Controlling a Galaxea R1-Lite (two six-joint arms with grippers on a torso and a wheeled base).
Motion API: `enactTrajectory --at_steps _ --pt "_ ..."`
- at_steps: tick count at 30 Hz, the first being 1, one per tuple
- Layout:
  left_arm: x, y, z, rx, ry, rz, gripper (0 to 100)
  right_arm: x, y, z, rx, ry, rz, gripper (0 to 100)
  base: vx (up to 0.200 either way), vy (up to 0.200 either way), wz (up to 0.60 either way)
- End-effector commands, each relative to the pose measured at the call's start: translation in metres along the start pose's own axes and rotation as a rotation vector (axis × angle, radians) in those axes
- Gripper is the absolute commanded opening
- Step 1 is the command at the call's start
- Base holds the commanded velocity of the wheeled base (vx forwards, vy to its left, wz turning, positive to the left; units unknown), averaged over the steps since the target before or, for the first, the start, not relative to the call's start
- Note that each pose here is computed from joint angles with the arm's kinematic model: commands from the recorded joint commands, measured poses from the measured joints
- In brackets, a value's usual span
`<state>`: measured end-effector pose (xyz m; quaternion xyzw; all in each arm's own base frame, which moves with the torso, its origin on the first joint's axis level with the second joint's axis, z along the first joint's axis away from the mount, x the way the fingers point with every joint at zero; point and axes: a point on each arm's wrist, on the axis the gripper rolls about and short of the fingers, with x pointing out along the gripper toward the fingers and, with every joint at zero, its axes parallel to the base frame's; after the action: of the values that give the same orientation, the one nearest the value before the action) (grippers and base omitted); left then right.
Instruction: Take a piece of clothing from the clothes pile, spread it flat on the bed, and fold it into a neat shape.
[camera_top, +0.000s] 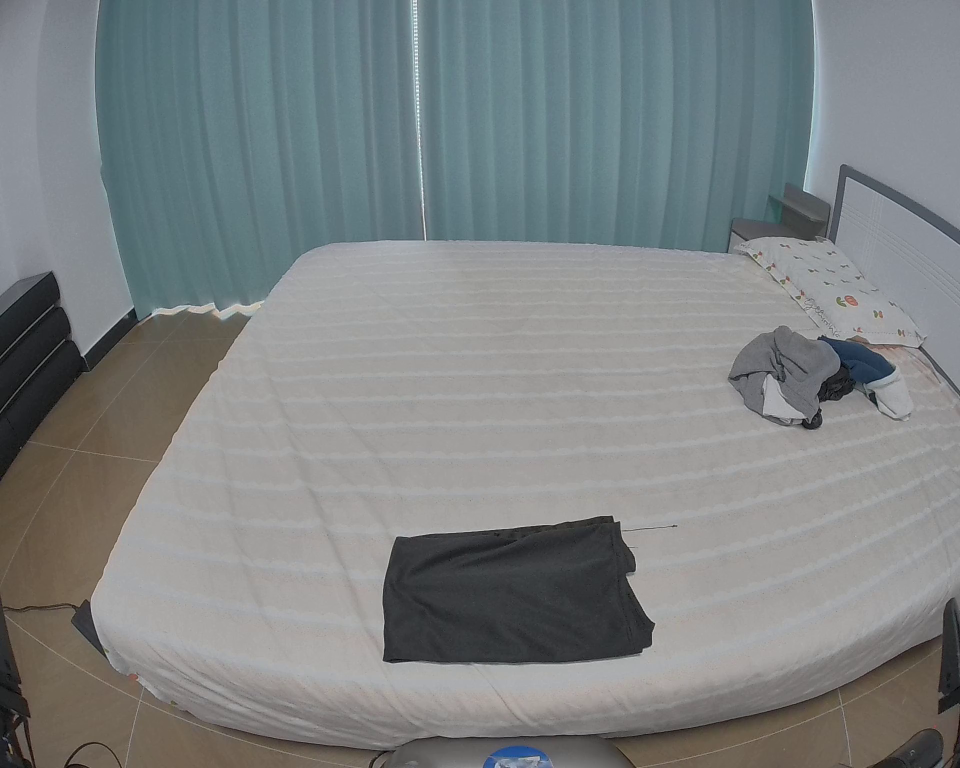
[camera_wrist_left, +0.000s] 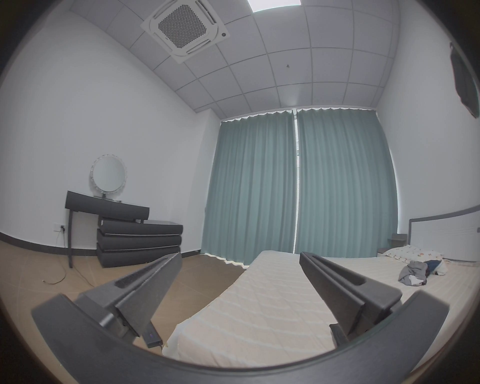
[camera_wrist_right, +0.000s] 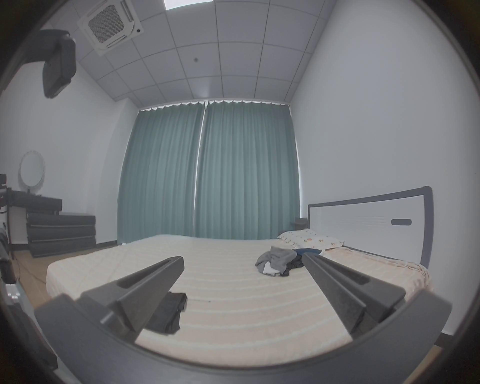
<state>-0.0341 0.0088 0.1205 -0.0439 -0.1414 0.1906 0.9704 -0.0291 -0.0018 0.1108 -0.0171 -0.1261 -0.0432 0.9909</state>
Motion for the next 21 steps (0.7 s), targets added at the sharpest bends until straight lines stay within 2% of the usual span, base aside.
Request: enactTrajectory --at_steps 1,3,8,9,10,11,13,17,21 --pt "0.001 -0.001 -0.021 0.027 0.032 -0.06 100 0.0 0.002 -0.021 -0.025 0.11 0.035 100 0.0 0.0 0.0" --pt "0.001 -0.002 -0.022 0.036 0.048 -0.115 100 -0.001 0.002 -0.028 -0.029 0.176 0.033 100 0.0 0.0 0.0" --pt "0.0 -0.005 -0.03 0.067 0.125 -0.258 100 -0.001 0.002 -0.028 -0.02 0.179 0.035 100 0.0 0.0 0.0" --pt "0.0 -0.005 -0.031 0.071 0.132 -0.266 100 -0.001 0.002 -0.028 -0.019 0.179 0.036 100 0.0 0.0 0.0" --pt "-0.001 -0.005 -0.036 0.09 0.184 -0.284 100 -0.001 0.002 -0.03 -0.012 0.197 0.027 100 0.0 0.0 0.0" --pt "-0.002 -0.005 -0.037 0.093 0.19 -0.284 100 -0.001 0.002 -0.03 -0.012 0.197 0.027 100 0.0 0.0 0.0" --pt "-0.002 -0.005 -0.04 0.098 0.221 -0.298 100 -0.002 0.002 -0.032 0.04 0.222 0.03 100 0.0 0.0 0.0" --pt "-0.002 -0.005 -0.04 0.098 0.222 -0.3 100 -0.003 0.002 -0.035 0.043 0.269 0.041 100 0.0 0.0 0.0" --pt "-0.002 -0.004 -0.04 0.124 0.219 -0.275 100 -0.003 0.002 -0.036 0.022 0.269 0.045 100 0.0 0.0 0.0"
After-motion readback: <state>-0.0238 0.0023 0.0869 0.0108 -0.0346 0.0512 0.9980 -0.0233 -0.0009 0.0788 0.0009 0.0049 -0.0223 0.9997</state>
